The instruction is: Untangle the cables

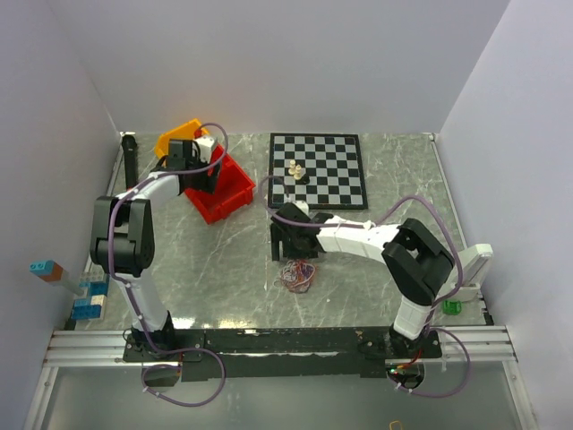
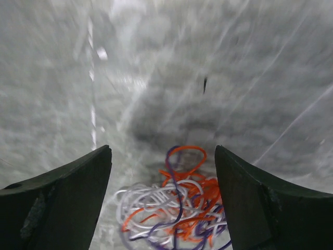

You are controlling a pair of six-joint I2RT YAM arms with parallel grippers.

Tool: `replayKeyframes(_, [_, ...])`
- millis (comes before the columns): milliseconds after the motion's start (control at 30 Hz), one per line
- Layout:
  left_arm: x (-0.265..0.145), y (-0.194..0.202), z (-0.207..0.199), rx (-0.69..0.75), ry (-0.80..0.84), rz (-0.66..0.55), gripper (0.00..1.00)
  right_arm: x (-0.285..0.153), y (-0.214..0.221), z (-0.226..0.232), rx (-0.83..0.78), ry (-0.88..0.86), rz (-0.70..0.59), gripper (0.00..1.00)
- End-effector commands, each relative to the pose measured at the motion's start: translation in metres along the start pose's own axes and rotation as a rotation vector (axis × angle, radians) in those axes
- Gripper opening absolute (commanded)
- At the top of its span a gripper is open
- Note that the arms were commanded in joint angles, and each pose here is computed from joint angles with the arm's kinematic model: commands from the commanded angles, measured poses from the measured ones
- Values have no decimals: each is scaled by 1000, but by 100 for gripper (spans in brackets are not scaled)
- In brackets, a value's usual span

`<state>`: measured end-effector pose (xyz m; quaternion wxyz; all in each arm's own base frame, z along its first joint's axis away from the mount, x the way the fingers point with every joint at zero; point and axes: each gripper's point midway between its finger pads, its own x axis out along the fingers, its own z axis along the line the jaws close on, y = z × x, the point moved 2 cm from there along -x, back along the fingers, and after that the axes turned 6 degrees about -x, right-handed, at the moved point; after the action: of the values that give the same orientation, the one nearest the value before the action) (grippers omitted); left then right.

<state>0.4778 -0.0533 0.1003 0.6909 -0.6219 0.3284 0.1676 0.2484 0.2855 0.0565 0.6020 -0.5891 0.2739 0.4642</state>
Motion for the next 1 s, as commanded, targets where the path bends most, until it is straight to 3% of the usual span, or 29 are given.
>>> replayKeyframes(0, [-17, -10, 2, 42, -34, -60, 83, -17, 27, 7, -7, -25, 45, 84])
replayKeyframes(300, [-44, 17, -19, 54, 16, -51, 82, -40, 67, 19, -59, -80, 67, 82])
replayKeyframes(633, [-68, 41, -66, 80, 163, -9, 81, -72, -8, 11, -28, -74, -95, 91])
replayKeyframes(833, [-97, -19, -41, 74, 134, -121, 84, -76, -36, 3, 15, -93, -145, 91])
replayKeyframes(967, [-97, -48, -26, 160, 82, -193, 93, -72, -35, 7, 21, -106, -136, 90])
